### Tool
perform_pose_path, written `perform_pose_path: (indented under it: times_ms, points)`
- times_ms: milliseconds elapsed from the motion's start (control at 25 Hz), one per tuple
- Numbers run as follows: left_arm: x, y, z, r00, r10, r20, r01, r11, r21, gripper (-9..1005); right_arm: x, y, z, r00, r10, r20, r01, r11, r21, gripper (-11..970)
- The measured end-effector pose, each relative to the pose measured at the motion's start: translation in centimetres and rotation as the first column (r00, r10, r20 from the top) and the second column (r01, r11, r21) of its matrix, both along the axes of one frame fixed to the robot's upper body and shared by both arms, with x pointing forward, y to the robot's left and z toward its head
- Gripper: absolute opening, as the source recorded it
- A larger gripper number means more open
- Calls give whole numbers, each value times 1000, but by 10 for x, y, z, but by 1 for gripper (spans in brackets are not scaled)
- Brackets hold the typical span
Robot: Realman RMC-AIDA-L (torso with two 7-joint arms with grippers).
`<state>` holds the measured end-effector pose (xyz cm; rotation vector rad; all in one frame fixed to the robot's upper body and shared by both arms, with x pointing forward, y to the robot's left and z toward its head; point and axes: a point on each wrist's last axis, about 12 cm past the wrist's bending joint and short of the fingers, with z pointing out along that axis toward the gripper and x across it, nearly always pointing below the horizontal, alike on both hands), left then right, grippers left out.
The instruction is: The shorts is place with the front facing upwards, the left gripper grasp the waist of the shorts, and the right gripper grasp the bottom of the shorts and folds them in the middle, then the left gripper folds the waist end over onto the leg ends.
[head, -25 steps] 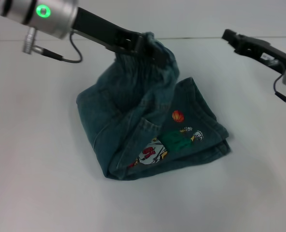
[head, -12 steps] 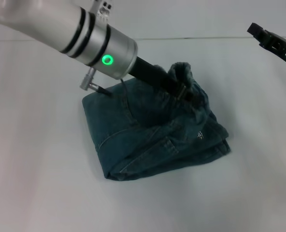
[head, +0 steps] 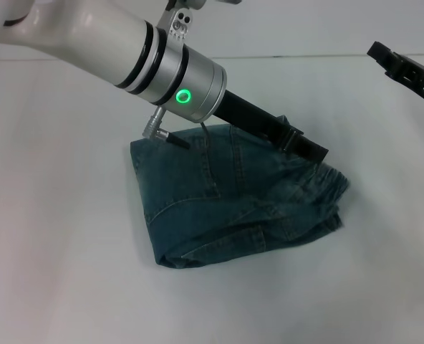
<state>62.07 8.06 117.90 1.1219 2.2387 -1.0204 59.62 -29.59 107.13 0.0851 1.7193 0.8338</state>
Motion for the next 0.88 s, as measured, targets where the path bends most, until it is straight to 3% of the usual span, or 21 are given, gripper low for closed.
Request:
perform_pose_path:
  times_ms: [240, 400, 640, 720, 880]
  points:
    - [1, 5, 1, 1000, 18, 16, -18, 1000, -14, 509, -2, 0, -2, 1000, 4, -5, -4, 1000, -5, 9]
    - [-1, 24, 5, 997, 60, 43, -56, 995, -88, 624, -6, -1, -1, 1000, 25, 9, -25, 1000, 5, 9]
    - [-15, 89, 1, 985, 168, 40, -153, 955, -253, 760, -9, -10, 22, 982, 175, 68, -173, 984, -35, 10]
    - [-26, 120, -7, 979, 200, 41, -177, 931, -320, 806, -11, -11, 30, 964, 253, 77, -247, 966, -79, 12]
    - [-45, 162, -21, 966, 254, 40, -224, 907, -356, 877, -16, -15, 49, 913, 407, 35, -397, 904, -161, 50]
